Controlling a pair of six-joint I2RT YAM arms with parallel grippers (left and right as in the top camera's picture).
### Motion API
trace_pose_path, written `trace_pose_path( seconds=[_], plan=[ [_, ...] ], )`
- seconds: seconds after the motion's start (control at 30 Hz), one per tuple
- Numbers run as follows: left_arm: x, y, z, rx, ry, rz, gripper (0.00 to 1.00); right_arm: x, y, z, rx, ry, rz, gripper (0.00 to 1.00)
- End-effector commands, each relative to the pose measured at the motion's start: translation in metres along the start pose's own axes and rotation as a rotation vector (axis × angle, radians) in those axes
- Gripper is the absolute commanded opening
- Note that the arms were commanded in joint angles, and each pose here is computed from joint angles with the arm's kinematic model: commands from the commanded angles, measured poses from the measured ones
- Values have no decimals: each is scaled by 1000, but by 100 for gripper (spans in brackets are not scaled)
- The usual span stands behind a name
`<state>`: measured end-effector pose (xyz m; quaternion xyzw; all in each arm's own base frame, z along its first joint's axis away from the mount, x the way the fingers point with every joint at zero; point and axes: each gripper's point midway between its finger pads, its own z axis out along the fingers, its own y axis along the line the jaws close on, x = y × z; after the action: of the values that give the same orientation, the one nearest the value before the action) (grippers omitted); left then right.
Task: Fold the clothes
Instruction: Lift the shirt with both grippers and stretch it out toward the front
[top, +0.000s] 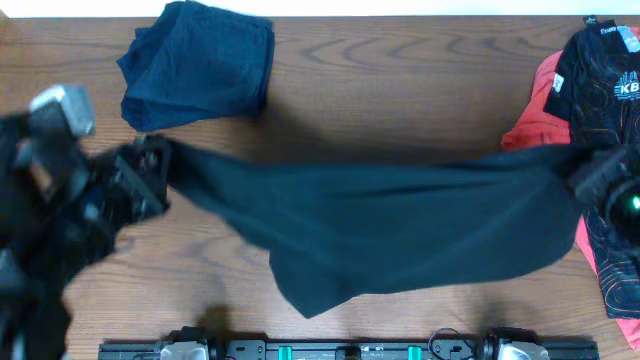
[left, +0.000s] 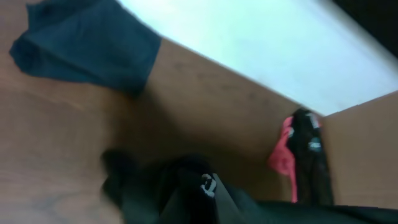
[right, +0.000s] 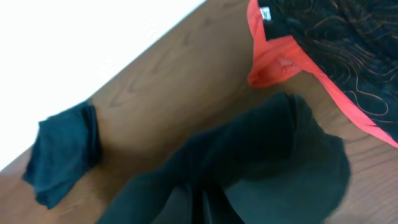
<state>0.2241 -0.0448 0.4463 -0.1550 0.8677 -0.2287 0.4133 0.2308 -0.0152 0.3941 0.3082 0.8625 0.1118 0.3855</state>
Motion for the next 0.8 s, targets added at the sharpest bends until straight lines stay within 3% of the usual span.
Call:
trace_pose_path(
  seconds=[0.0, 0.5, 0.77],
  plan=[
    [-4, 3, -2, -24, -21, 28, 6, -4, -3, -3, 14, -21, -29, 1],
    [31, -5, -85, 13, -102, -14, 6, 37, -11, -53, -84, 5, 4, 1],
    [27, -24, -138, 102, -256, 5, 6, 24, -2, -93, -171, -125, 5, 1]
  ],
)
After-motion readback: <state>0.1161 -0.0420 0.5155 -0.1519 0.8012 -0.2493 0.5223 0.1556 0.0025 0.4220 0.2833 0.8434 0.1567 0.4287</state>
